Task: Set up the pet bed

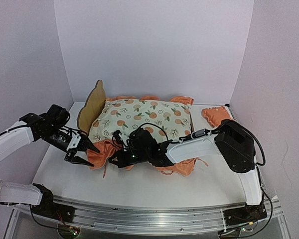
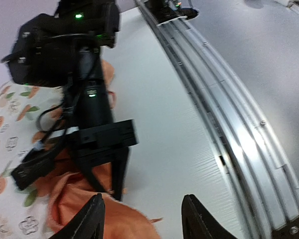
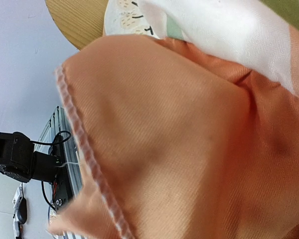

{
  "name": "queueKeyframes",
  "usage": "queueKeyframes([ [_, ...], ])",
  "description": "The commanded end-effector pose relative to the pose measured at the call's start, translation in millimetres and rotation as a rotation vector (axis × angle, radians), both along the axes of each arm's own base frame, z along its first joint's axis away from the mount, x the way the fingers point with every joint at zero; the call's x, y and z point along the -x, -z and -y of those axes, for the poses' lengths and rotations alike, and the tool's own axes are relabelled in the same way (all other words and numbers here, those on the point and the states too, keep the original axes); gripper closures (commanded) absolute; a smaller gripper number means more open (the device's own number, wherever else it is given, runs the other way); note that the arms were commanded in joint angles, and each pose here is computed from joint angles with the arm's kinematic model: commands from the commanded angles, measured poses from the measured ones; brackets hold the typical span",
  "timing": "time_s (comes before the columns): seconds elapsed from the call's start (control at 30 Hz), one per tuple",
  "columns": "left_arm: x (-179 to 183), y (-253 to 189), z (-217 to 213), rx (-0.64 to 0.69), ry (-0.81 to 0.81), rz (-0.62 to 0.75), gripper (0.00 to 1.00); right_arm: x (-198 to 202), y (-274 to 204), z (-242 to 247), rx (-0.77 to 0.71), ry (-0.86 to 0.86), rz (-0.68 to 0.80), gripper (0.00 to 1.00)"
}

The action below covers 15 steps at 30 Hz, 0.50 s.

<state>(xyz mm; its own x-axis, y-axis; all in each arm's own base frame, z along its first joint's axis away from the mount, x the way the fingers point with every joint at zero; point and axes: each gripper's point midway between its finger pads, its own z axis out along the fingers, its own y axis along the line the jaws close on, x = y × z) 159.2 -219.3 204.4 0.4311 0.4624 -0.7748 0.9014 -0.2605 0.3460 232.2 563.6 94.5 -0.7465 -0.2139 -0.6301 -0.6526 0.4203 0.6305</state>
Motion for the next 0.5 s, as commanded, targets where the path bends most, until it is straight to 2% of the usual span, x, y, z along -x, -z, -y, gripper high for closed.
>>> queueKeyframes([
  [0.0,64.6,34.6,-11.7,-0.125,0.190,-0.246,0.49,-4.0,-55.8,-6.9,-0.097,0.006,0.044,1.00],
  [0.13,55.6,62.3,-2.0,-0.131,0.136,-0.183,0.47,-3.4,-52.9,-6.2,-0.092,0.009,0.037,1.00],
  [0.33,22.3,109.6,5.0,-0.151,0.010,0.061,0.42,-4.2,-55.1,-5.8,-0.095,0.012,0.042,1.00],
  [0.47,-12.7,120.8,7.3,-0.138,-0.115,0.208,0.37,-4.3,-53.5,-5.6,-0.091,0.014,0.042,1.00],
])
